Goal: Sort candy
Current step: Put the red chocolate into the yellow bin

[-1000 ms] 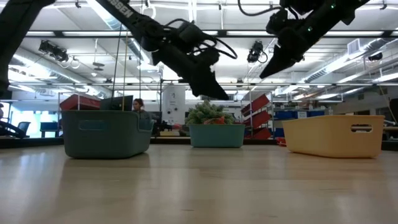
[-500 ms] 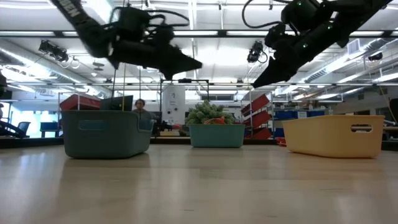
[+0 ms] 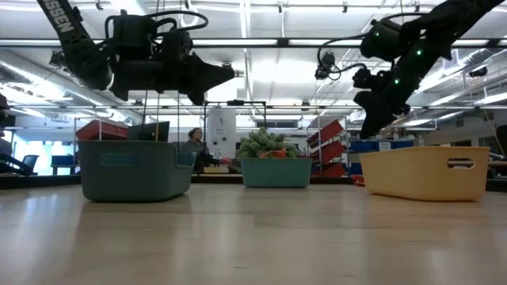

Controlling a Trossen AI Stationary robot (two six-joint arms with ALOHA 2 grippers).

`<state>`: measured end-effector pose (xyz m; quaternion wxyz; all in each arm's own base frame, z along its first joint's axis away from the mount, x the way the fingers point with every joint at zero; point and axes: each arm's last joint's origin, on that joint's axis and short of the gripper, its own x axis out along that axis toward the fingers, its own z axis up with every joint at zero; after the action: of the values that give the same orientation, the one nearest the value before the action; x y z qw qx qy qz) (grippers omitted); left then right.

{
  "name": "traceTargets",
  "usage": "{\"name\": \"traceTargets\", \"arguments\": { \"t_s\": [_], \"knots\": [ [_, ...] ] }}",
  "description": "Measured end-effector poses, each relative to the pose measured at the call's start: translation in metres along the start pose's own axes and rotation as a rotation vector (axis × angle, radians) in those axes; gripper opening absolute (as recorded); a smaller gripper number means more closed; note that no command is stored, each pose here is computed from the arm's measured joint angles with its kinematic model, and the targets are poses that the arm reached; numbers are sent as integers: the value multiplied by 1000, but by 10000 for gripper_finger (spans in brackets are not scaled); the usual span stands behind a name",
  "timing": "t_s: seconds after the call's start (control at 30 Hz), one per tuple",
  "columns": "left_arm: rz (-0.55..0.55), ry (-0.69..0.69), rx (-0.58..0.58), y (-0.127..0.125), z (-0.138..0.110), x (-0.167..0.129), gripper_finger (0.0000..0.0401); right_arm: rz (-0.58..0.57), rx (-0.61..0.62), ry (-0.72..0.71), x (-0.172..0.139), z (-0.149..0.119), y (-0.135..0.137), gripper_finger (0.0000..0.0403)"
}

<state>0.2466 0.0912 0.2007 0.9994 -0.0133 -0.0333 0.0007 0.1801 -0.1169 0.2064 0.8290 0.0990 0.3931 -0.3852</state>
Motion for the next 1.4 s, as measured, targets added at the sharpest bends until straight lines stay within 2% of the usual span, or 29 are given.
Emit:
{"name": "traceTargets", "arguments": {
  "t_s": [0.37, 0.53, 0.7, 0.83, 0.97, 1.17, 1.4],
  "knots": [
    [5, 30, 57, -1, -7, -3, 5, -79, 2, 197, 51, -12, -20, 145],
    [5, 33, 82, -1, -7, -3, 5, -104, -6, 251, 77, -19, -30, 177],
    [5, 46, 84, -1, -9, -3, 6, -64, 45, 285, 93, -24, -37, 171],
    [5, 54, 80, -1, -10, -3, 6, -33, 57, 294, 95, -23, -36, 115],
    [5, 54, 71, -1, -10, -3, 6, 8, 52, 269, 83, -19, -33, 27],
    [5, 51, 55, -1, -9, -3, 6, 163, 127, 224, 38, -2, -15, 36],
    [5, 50, 55, -1, -9, -3, 5, 332, 262, 181, -38, 1, 30, 25]
  ]
}}
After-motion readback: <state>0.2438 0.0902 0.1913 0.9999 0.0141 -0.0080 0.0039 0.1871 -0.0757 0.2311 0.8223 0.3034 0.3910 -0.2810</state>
